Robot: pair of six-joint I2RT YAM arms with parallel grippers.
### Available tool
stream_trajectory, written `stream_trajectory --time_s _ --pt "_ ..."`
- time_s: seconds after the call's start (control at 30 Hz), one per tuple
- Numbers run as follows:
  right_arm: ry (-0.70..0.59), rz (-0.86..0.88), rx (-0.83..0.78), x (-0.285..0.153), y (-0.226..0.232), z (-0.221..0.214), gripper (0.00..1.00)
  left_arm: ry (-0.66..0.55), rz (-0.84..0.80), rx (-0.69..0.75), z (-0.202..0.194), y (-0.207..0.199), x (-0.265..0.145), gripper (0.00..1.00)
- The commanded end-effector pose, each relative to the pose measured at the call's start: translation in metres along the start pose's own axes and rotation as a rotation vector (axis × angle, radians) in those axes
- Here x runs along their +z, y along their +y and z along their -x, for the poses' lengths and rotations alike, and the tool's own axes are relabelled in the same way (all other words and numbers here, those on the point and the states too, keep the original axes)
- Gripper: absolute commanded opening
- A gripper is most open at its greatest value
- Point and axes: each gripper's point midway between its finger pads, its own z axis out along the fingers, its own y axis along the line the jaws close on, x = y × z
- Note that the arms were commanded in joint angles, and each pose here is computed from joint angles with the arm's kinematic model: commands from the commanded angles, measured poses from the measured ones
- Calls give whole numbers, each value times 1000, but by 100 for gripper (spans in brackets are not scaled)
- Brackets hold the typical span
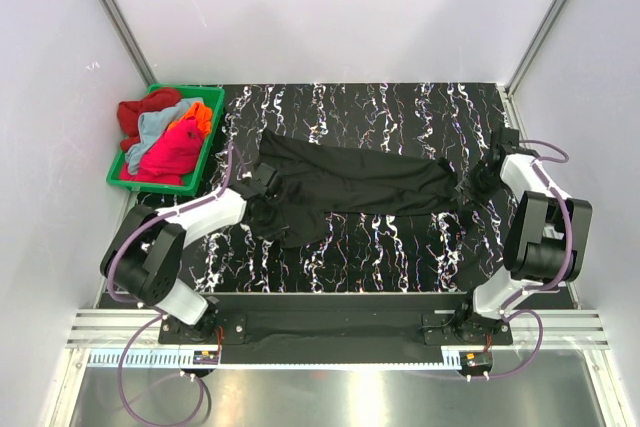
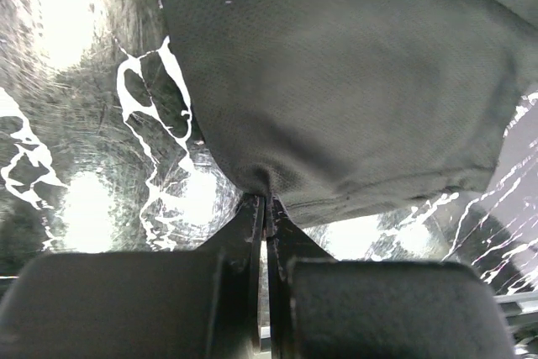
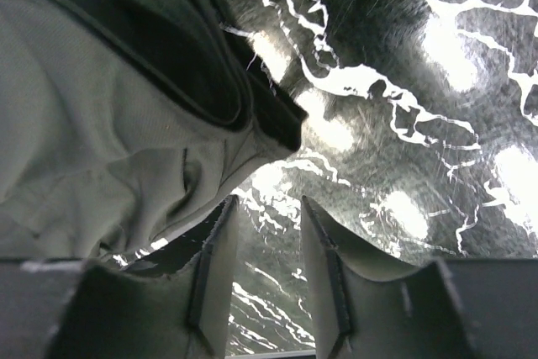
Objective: Fold and stack the t-shirts
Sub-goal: Flatten the tshirt out
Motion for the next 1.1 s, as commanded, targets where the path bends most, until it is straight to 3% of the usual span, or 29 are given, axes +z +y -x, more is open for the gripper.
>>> stream_trajectory --time_s 0.0,0.43,0.53,0.6,0.67,0.73,0.83,0.97,1.03,1.07 --pt "-18 24 26 9 3 8 43 -110 -72 90 23 -23 -25 0" --pt "30 26 71 44 -2 6 47 -162 -132 151 30 -36 -52 0" --pt "28 24 85 48 -3 6 42 -168 -136 158 31 -37 -57 0" --pt "31 14 93 51 -6 3 27 -182 -137 167 33 -38 -61 0" --pt "23 15 89 49 -6 5 2 -204 -141 178 39 -40 -72 0" --pt "-2 40 87 34 1 9 0 -262 -127 216 51 -42 -87 0" --pt "-88 119 98 -7 26 30 0 -434 -117 268 89 -54 -141 0" --pt "-216 248 119 -73 65 64 0 -744 -152 327 153 -84 -248 0" --pt "-307 311 107 -112 85 89 0 -834 -152 343 174 -94 -281 0" --pt "-334 328 101 -124 91 96 0 -932 -165 369 191 -102 -320 0"
